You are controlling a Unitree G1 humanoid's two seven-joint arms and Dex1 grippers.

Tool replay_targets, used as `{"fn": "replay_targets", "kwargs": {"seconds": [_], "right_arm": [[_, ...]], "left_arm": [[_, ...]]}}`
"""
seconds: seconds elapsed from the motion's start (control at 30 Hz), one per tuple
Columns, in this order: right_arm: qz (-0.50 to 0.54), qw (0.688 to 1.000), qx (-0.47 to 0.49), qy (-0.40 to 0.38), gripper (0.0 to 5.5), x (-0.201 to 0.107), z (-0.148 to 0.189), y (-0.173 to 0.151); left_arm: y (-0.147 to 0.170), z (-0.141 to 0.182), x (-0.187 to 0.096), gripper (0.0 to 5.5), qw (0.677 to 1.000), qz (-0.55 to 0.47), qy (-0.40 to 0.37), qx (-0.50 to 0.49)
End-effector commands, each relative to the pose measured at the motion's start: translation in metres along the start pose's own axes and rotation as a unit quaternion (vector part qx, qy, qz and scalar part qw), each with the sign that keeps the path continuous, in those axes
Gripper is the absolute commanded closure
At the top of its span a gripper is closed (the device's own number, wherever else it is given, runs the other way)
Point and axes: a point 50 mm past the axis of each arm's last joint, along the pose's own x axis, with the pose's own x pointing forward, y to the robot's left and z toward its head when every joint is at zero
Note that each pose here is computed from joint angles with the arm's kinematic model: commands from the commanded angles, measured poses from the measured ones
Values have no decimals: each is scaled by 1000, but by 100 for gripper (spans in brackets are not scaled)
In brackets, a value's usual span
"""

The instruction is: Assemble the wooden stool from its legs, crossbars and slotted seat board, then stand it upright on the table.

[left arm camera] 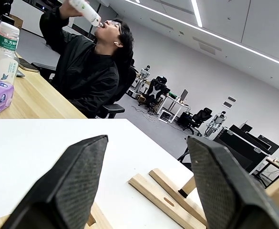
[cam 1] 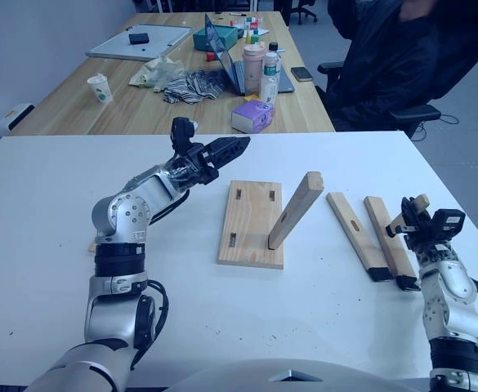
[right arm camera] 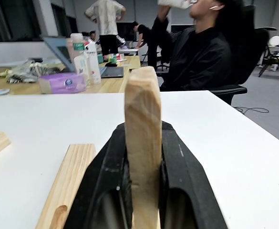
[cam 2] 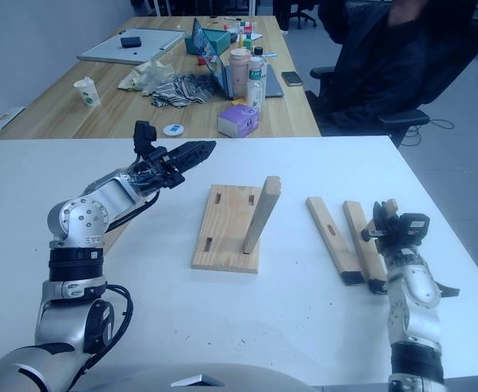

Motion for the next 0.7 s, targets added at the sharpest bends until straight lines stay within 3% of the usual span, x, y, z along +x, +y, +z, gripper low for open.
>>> {"fn": "replay_targets", "kwargs": {"seconds": [0.03,0.17,0.27,0.37,0.5,0.7], "right_arm": [[-10,845,102,525,509,-109,-146,9],[-36,846,139,513,509,-116,-157,17],[-51,877,213,429,509,-126,-164,30],[-67,885,226,402,509,-140,-169,34],[-42,886,150,437,509,-155,-179,42],[-38,859,143,491,509,-180,-196,55]], "left_arm": [[-1,7,1,249,1000,13,-4,5],[0,8,2,249,1000,14,1,6],[3,9,0,249,1000,18,5,6],[4,10,2,249,1000,17,14,8],[3,17,8,249,1000,10,18,13],[4,13,8,249,1000,13,22,9]]}}
